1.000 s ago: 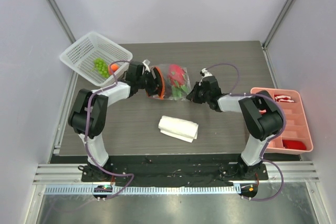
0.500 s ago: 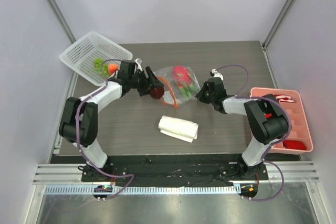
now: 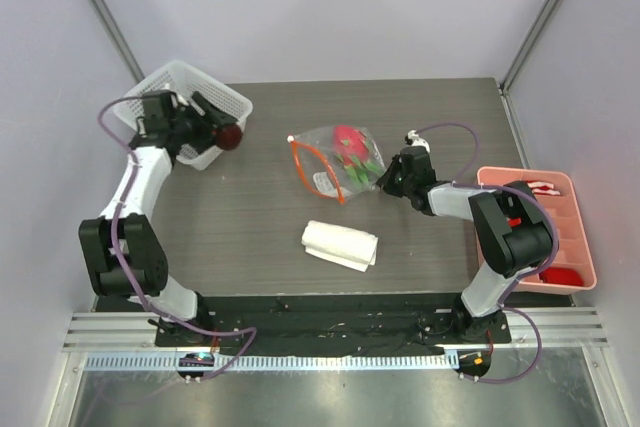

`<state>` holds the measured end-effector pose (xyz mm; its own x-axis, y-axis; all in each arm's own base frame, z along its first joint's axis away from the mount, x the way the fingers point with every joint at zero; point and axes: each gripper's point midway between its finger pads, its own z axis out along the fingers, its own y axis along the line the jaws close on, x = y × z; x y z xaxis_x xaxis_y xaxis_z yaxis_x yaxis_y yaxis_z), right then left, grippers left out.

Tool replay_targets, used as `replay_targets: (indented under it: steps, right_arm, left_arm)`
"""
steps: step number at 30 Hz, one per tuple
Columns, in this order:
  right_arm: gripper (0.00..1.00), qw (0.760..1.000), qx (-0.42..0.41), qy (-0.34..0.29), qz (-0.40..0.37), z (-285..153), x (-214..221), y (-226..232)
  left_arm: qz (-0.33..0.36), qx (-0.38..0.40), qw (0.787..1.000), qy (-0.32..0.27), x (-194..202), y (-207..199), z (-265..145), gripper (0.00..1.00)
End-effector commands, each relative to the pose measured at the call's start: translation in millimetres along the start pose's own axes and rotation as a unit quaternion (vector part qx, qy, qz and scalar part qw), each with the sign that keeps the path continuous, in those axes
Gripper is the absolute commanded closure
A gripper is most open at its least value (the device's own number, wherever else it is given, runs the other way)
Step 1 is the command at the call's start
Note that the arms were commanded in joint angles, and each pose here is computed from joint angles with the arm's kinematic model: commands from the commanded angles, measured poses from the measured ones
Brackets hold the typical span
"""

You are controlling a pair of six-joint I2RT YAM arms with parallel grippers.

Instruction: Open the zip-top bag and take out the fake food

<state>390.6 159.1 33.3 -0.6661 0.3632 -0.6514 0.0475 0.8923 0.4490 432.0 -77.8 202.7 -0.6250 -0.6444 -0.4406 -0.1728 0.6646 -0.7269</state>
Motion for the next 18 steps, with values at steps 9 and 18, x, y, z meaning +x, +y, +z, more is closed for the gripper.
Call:
replay_targets:
  steps: [9,18]
  right_arm:
    - [0.99,0.999,-0.029,-0.030,-0.005,-10,-23,17]
    - [0.99,0.999,-0.030,-0.022,-0.006,-8,-19,17]
  left_arm:
    - [-0.092,-0.104,0.983,-0.117,-136,74,24,0.73]
    - [-0.044,-0.128,0.981,-0.139,-107,71,-6,0.04]
